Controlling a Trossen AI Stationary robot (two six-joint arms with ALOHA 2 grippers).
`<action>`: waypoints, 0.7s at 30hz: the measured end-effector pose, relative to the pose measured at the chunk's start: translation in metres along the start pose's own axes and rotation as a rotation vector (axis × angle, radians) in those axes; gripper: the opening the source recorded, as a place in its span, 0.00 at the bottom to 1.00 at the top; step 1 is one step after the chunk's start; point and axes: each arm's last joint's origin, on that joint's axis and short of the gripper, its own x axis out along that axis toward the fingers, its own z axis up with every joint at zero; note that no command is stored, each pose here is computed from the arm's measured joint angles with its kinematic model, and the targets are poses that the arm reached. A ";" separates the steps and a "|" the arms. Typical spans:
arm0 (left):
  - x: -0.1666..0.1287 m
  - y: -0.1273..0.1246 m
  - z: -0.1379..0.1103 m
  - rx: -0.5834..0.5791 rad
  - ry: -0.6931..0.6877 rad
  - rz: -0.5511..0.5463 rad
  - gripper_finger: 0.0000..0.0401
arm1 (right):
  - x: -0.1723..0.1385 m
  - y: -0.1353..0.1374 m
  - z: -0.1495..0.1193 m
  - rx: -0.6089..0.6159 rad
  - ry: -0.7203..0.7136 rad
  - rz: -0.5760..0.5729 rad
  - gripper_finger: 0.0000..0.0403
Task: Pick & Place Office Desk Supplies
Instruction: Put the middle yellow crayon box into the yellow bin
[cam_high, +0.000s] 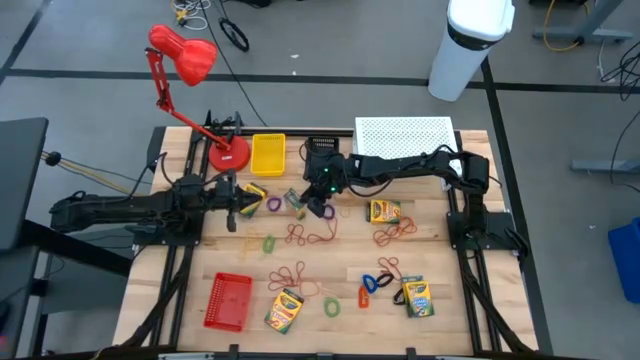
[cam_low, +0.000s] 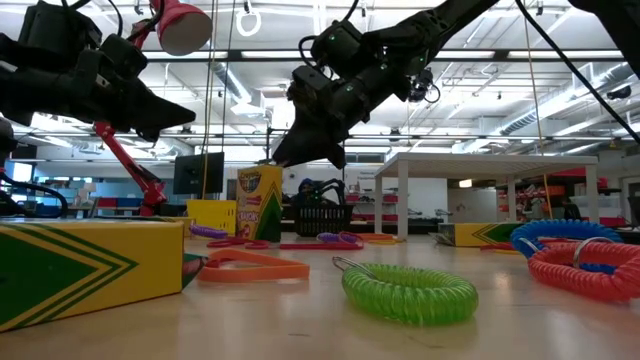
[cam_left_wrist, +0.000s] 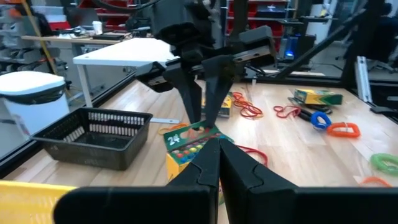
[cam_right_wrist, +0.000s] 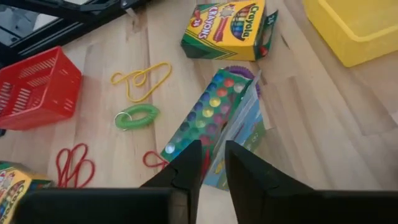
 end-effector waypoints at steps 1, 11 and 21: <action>0.000 0.000 0.000 -0.005 0.000 0.010 0.02 | 0.000 0.000 0.000 -0.001 -0.003 0.001 0.23; 0.004 0.002 0.017 0.016 0.070 0.038 0.01 | -0.011 0.006 0.007 -0.009 -0.024 0.018 0.38; 0.031 0.003 0.058 0.011 0.238 -0.033 0.07 | -0.072 0.056 -0.008 -0.228 0.035 -0.201 0.14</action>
